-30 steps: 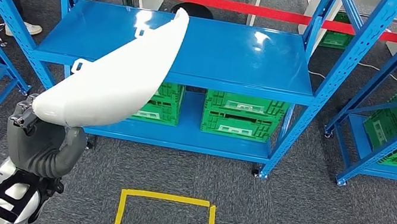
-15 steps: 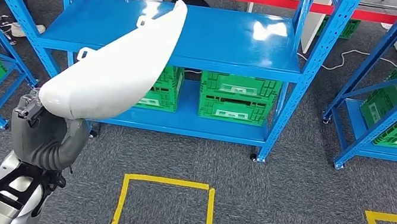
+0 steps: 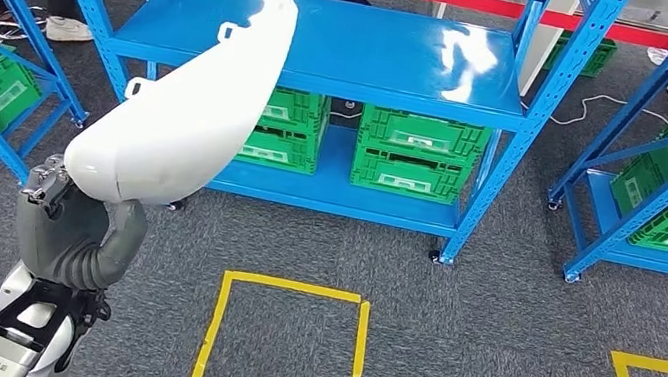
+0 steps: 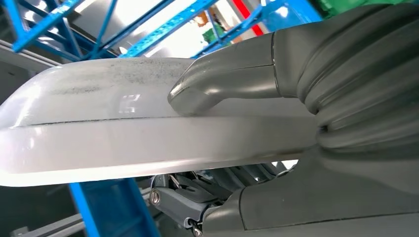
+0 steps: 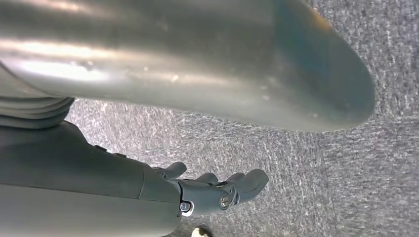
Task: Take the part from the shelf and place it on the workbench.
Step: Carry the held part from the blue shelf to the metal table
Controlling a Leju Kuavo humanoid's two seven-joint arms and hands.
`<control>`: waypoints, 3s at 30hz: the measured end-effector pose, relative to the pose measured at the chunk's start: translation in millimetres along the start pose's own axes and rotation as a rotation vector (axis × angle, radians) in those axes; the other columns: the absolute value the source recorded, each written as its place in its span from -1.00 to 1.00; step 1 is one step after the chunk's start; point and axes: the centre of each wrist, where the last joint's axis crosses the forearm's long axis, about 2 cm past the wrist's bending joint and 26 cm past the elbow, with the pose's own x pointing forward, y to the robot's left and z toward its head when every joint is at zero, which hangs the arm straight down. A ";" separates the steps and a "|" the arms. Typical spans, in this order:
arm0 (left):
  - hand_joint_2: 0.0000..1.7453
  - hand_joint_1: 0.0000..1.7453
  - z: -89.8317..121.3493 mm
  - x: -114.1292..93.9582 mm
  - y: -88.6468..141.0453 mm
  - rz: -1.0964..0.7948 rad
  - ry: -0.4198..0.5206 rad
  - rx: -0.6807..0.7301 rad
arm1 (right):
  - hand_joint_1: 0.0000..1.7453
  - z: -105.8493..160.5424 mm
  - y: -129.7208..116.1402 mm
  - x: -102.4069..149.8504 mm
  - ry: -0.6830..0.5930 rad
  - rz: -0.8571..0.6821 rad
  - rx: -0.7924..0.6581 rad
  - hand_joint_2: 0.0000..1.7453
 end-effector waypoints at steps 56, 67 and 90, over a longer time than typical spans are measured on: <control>1.00 1.00 17.5 10.9 11.1 -0.020 0.024 0.027 | -1.00 1.2 -0.7 -5.4 -0.045 0.130 0.009 -1.00; 1.00 1.00 26.5 6.1 5.7 0.042 0.080 0.055 | -1.00 1.7 -2.8 -10.1 -0.018 0.140 -0.013 -1.00; 1.00 1.00 26.3 5.3 2.2 0.070 0.099 0.105 | -1.00 0.6 -6.2 -11.5 -0.019 0.157 -0.008 -1.00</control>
